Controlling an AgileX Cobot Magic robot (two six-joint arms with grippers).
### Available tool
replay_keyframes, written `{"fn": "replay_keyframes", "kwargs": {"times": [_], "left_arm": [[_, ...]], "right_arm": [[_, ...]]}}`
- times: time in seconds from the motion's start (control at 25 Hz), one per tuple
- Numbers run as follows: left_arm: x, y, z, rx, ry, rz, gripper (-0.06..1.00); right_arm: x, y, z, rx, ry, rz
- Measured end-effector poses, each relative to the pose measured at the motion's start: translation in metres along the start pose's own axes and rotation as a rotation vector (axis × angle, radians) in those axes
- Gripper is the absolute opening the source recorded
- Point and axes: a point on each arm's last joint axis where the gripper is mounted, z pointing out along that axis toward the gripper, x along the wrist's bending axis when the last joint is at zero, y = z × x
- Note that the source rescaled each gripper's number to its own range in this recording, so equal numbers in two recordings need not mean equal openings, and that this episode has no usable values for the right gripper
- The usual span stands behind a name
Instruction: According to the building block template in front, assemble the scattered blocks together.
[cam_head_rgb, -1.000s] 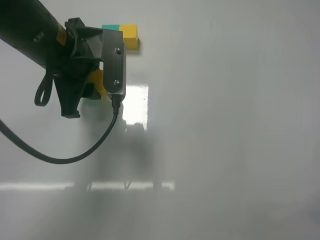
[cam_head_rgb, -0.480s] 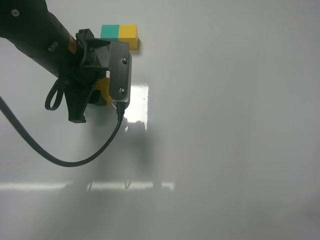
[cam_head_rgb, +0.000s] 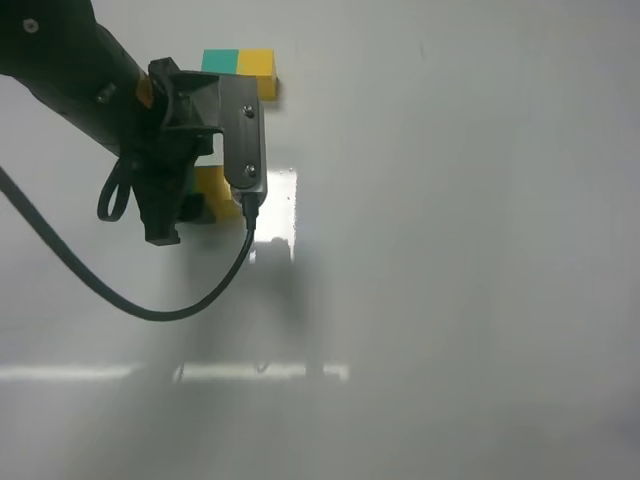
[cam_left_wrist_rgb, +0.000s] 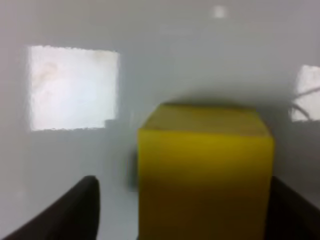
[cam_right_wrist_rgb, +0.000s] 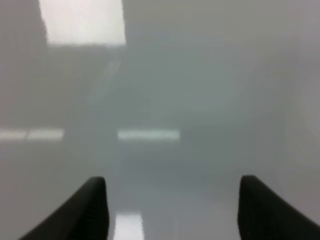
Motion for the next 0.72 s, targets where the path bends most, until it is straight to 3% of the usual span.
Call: {"fn": "replay_keyframes", "kwargs": {"times": [0.04, 0.16, 0.32, 0.52, 0.64, 0.72], "left_arm": [[0.000, 0.000, 0.000, 0.001, 0.001, -0.004, 0.81], [0.000, 0.000, 0.000, 0.002, 0.001, -0.001, 0.89], [-0.008, 0.010, -0.011, -0.011, -0.005, 0.037, 0.90], [-0.013, 0.025, -0.059, -0.058, 0.010, 0.061, 0.89], [-0.005, 0.026, -0.095, -0.072, 0.091, 0.030, 0.89], [0.005, 0.019, -0.116, -0.053, 0.186, 0.000, 0.89]], "right_arm": [[0.000, 0.000, 0.000, 0.000, 0.000, 0.000], [0.000, 0.000, 0.000, 0.000, 0.000, 0.000], [0.000, 0.000, 0.000, 0.000, 0.000, 0.000], [0.000, 0.000, 0.000, 0.000, 0.000, 0.000], [0.000, 0.000, 0.000, 0.000, 0.000, 0.000], [0.000, 0.000, 0.000, 0.000, 0.000, 0.000]]}}
